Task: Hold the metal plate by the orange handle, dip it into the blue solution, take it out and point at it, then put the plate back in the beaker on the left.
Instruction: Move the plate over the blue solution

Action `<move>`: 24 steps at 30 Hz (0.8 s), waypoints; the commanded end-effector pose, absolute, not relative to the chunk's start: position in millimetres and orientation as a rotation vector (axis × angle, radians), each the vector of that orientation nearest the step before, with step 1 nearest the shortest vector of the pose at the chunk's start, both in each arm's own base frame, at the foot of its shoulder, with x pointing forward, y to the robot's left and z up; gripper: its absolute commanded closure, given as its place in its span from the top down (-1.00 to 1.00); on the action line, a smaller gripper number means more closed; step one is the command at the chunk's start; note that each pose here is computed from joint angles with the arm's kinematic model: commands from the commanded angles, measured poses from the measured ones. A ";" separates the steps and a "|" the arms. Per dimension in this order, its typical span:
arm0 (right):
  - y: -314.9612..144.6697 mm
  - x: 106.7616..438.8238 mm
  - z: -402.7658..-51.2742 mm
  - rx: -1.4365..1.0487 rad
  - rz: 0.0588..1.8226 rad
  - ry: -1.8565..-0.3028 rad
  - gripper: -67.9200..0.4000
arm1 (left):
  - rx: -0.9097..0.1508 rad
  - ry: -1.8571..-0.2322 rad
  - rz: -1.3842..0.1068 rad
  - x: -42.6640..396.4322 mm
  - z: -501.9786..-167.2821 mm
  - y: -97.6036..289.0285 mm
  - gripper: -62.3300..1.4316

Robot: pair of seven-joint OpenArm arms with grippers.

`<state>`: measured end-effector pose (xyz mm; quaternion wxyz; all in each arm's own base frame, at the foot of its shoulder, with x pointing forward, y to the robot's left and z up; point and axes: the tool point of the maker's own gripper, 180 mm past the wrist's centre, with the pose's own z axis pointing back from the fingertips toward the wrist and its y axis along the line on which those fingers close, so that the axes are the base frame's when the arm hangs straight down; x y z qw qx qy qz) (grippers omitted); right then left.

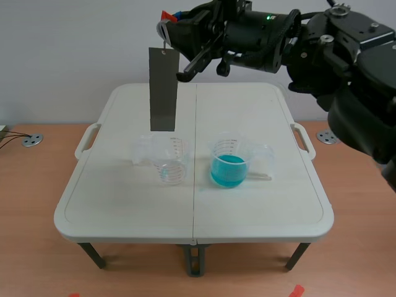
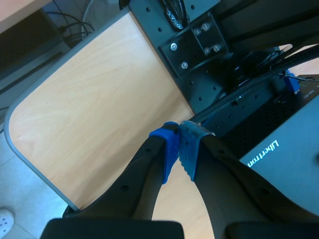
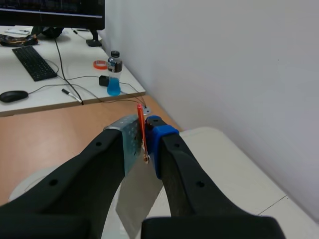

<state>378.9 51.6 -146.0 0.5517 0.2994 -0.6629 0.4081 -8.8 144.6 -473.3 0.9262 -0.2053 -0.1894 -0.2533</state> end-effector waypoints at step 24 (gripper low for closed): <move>-53.5 377.0 -109.6 0.553 0.841 -1.650 -0.95 | -0.250 -1.055 -0.434 185.8 -325.4 183.2 -0.90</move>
